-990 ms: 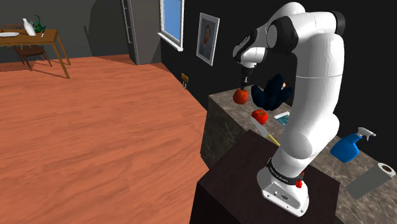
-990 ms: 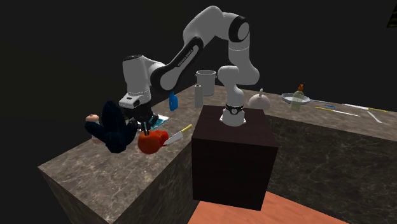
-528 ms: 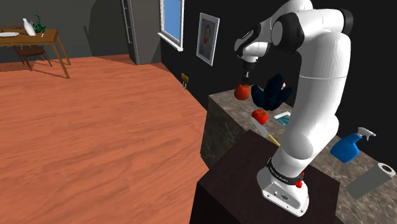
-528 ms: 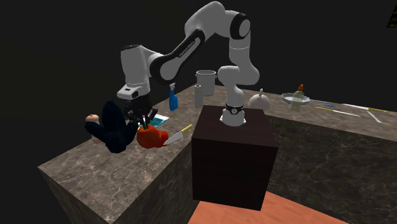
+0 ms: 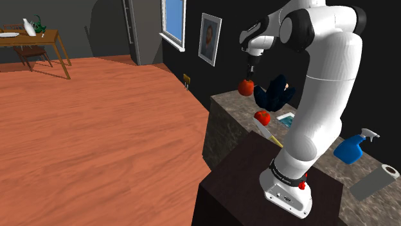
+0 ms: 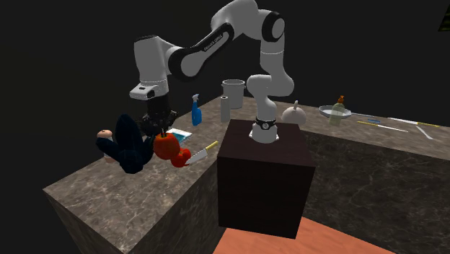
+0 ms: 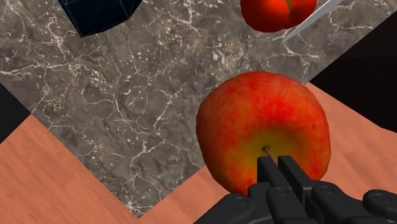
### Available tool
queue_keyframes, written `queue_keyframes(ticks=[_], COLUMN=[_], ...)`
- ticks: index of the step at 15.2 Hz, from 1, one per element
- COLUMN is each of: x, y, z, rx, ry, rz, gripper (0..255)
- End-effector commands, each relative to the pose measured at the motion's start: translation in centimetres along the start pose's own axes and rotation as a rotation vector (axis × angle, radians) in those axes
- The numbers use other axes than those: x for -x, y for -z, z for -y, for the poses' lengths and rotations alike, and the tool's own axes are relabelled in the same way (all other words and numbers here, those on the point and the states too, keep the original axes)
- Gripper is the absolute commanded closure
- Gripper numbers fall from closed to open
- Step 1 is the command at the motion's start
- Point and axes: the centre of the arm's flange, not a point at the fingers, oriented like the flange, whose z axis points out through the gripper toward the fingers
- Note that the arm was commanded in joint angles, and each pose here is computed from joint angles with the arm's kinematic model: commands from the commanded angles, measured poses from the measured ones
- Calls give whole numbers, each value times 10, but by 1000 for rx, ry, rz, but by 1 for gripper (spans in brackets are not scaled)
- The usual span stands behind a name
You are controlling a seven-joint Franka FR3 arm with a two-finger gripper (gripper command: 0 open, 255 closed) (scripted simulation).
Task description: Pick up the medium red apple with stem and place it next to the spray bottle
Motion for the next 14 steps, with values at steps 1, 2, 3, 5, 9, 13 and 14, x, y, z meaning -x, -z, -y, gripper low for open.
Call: queue_keyframes(ticks=[1,2,3,5,9,13,14], x=[0,0,0,1,1,2,2], y=[10,15,20,31,52,73,78], z=[0,0,0,0,0,0,0], rx=[0,0,0,0,0,0,0], ry=[0,0,0,0,0,0,0], rz=[0,0,0,0,0,0,0], gripper=[255,255,255,255,255,255,255])
